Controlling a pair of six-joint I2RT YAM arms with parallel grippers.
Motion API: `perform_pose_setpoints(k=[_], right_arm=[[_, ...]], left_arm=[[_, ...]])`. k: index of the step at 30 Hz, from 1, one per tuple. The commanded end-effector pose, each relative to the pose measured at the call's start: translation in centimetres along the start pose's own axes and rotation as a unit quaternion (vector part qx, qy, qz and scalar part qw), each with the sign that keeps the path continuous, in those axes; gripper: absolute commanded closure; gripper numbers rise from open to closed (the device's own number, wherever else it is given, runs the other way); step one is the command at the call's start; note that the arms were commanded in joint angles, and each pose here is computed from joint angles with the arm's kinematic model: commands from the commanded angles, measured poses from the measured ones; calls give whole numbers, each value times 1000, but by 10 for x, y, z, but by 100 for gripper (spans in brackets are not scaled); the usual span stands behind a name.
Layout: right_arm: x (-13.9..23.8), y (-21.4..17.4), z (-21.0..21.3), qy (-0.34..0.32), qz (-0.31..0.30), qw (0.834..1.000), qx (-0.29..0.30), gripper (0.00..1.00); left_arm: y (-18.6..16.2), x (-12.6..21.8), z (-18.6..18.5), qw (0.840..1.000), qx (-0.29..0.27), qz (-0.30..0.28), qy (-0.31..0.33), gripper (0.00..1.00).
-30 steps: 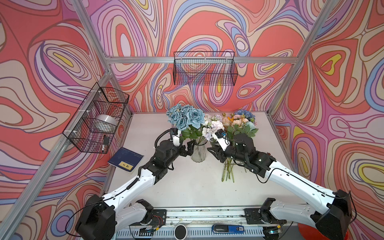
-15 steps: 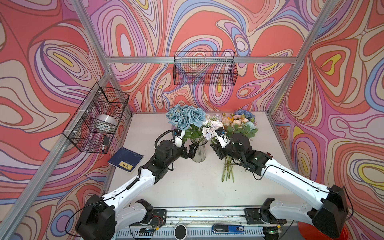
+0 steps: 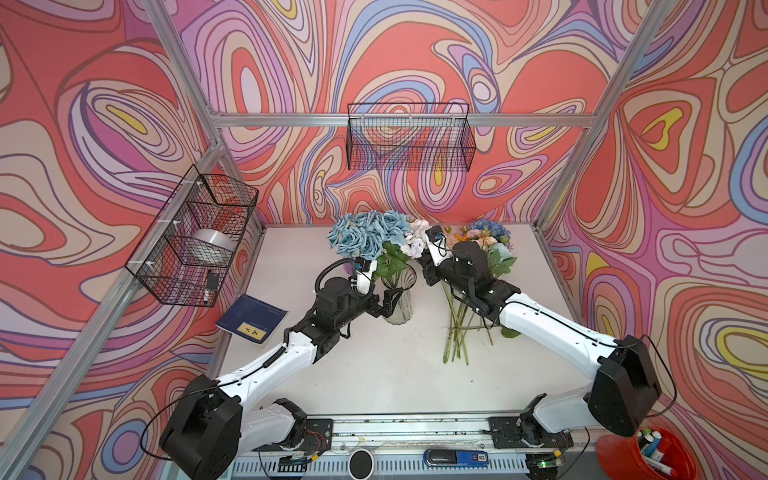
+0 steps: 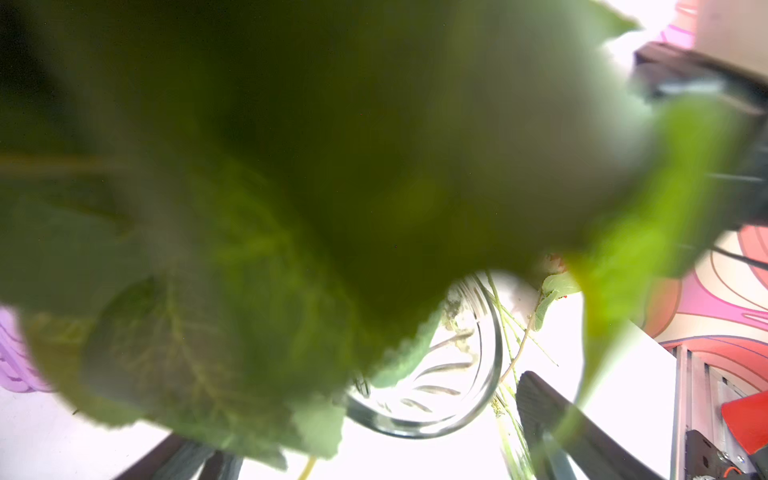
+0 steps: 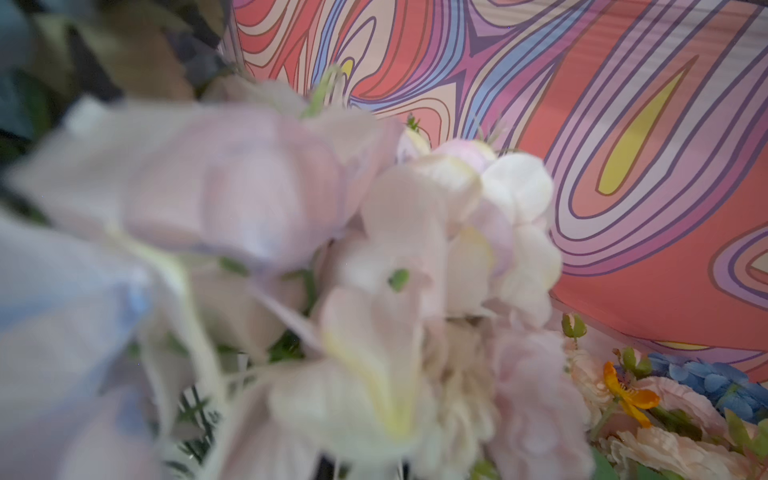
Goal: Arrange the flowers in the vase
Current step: 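Open the right gripper and withdraw it toward the remaining stems on the table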
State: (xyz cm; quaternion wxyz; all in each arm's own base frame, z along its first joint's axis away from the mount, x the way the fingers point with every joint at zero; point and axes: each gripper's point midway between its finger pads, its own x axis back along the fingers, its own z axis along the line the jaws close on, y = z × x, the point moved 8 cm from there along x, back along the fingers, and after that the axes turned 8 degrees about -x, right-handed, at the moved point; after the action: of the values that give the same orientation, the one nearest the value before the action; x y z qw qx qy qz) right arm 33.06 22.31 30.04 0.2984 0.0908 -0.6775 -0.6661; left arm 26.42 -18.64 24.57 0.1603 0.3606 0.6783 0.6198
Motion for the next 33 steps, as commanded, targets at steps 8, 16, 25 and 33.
perform_pose_setpoints(k=[8, 16, 25, 33], right_arm=[[23, -21, 13, 109, 18, 994, 0, 57], [59, -42, 14, 120, 83, 989, -26, 44], [84, -78, 7, 85, 135, 984, -78, 43], [92, -91, 3, 61, 160, 981, -88, 42]], left_arm=[[12, 0, 16, 996, 21, -9, 87, 0], [18, -4, 20, 993, 42, -26, 110, 0], [22, 1, 18, 992, 55, -38, 105, 0], [23, 9, 17, 992, 65, -36, 106, 0]])
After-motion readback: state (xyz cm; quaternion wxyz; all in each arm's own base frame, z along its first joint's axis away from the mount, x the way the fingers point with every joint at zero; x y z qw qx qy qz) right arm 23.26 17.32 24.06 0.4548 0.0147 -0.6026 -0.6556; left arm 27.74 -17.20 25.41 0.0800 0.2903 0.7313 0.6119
